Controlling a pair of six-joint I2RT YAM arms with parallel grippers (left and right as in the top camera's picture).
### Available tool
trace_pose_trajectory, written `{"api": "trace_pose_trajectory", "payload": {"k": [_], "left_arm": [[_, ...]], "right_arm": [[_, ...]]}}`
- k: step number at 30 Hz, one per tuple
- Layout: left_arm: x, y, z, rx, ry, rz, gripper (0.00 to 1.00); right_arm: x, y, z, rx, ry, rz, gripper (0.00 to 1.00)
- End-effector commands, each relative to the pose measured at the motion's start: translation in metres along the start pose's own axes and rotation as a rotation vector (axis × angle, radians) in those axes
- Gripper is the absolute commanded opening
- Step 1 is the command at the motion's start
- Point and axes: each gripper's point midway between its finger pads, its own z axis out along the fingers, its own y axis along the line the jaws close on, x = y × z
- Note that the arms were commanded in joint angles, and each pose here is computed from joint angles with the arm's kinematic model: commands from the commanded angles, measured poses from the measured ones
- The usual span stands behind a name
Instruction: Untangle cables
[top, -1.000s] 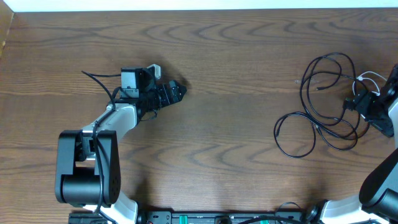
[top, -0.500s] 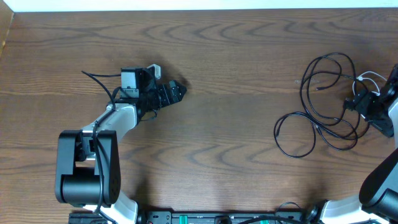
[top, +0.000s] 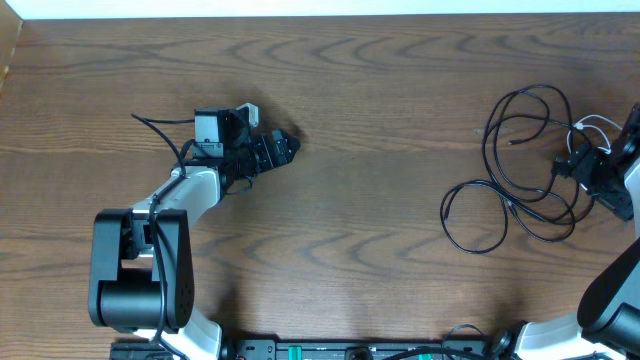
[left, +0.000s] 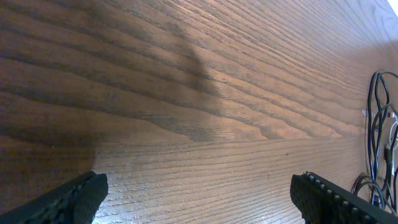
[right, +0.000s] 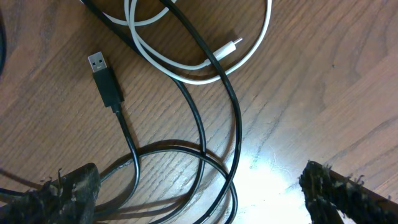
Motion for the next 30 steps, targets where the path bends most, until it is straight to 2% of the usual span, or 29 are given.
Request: {"api": "trace_pose_trajectory", "payload": {"k": [1,22,30], "left_arm": [[0.001,-0.002,-0.001,0.007,0.002,0.008,1.0],[0.001,-0.002,-0.001,0.007,0.002,0.008,1.0],[0.001,-0.002,-0.001,0.007,0.002,0.008,1.0]], "right_arm": [[0.0,-0.002,-0.001,0.004,-0.003,0.015,0.99],[-0.001,-0.002,-0.005,0.001,-0.014,0.016,0.99],[-0.013,-0.003,-0.038,-0.029,-0.113,0.03,0.99]]}}
